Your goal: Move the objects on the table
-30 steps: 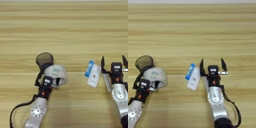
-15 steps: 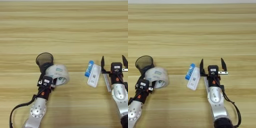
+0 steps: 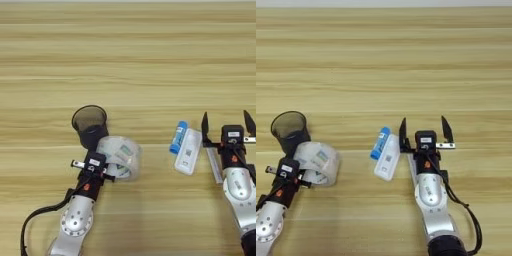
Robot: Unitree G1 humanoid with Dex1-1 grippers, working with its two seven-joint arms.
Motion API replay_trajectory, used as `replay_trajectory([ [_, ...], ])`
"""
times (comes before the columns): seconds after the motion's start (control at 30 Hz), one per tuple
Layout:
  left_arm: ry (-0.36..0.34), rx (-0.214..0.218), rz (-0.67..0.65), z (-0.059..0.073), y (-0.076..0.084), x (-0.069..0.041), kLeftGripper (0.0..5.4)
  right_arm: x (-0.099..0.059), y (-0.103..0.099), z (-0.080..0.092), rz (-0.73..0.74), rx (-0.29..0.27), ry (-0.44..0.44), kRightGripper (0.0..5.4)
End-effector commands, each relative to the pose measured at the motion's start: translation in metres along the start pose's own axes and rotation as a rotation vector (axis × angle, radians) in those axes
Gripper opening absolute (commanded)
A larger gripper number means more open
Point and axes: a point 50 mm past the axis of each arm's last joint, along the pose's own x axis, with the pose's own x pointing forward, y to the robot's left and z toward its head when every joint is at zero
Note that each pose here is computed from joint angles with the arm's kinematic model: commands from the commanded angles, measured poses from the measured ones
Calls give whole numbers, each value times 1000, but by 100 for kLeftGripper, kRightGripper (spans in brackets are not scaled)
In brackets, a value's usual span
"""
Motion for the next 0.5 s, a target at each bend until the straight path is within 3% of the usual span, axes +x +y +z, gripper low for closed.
replay_trajectory([
  [0.03, -35, -11, 15, 6, 3, 2, 107, 0, 1, -2, -3, -4, 18, 540],
  [0.5, -54, -11, 75, 29, 0, 34, 99, -1, 8, -1, 23, 1, 12, 540],
])
